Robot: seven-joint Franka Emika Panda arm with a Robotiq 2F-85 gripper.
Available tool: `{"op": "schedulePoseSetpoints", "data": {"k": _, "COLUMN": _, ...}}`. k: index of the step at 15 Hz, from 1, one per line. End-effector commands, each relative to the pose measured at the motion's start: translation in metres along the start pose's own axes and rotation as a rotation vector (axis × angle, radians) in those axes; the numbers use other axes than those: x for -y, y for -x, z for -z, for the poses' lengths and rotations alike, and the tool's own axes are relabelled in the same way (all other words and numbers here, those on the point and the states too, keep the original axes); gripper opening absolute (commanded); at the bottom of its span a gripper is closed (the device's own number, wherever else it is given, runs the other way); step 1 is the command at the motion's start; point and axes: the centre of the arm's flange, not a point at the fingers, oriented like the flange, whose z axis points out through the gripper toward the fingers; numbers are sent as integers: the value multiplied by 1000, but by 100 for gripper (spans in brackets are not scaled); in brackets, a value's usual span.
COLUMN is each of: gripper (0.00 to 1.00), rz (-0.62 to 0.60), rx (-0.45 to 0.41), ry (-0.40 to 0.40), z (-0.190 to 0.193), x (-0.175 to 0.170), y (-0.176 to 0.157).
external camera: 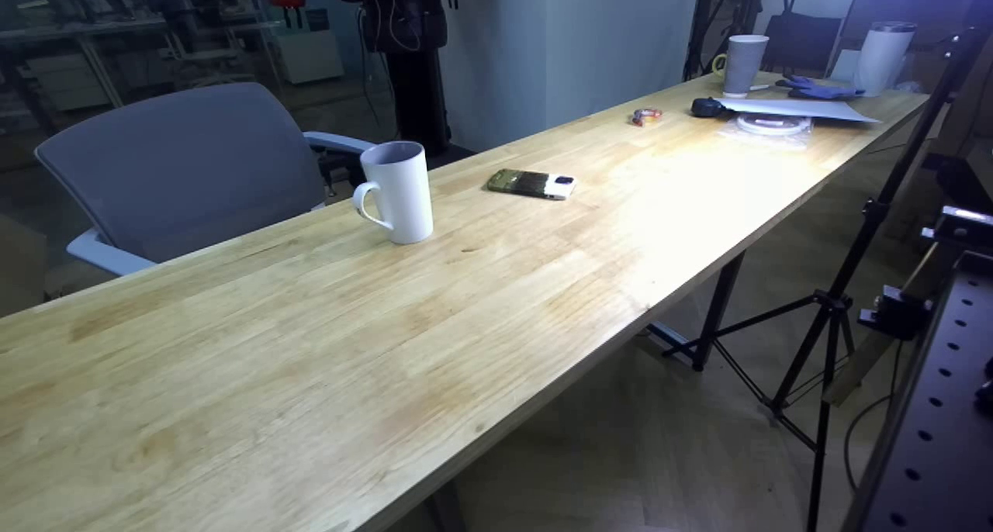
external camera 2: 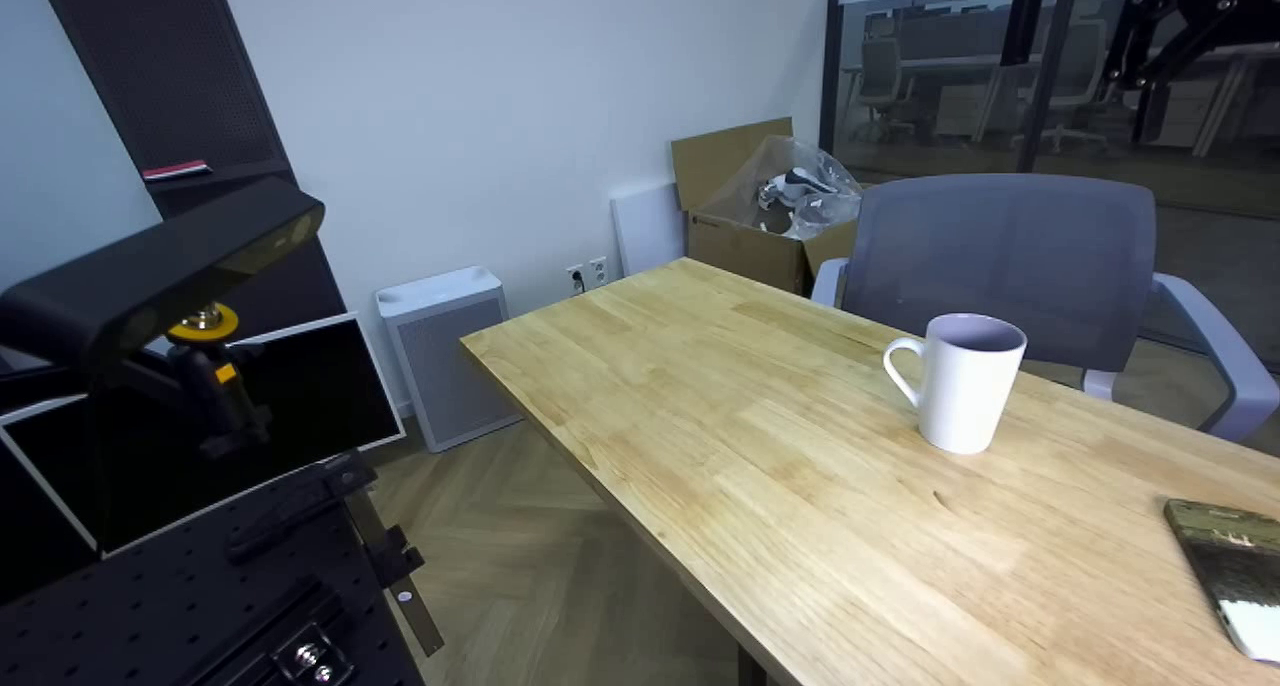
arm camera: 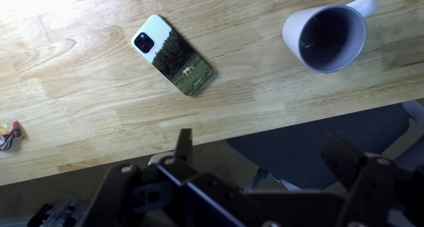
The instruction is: Move the mug forward
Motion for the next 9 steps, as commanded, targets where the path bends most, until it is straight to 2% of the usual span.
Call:
{"op": "schedulePoseSetpoints", "data": {"k": 1, "gripper": 100, "rz": 1, "rx": 0, "ry": 0, "z": 0, "x": 0, "y": 0}}
{"op": "schedulePoseSetpoints", "data": {"k": 9, "gripper": 100, "rz": 3, "rx": -1, "ry": 0, "z": 1, "x": 0, "y": -1}}
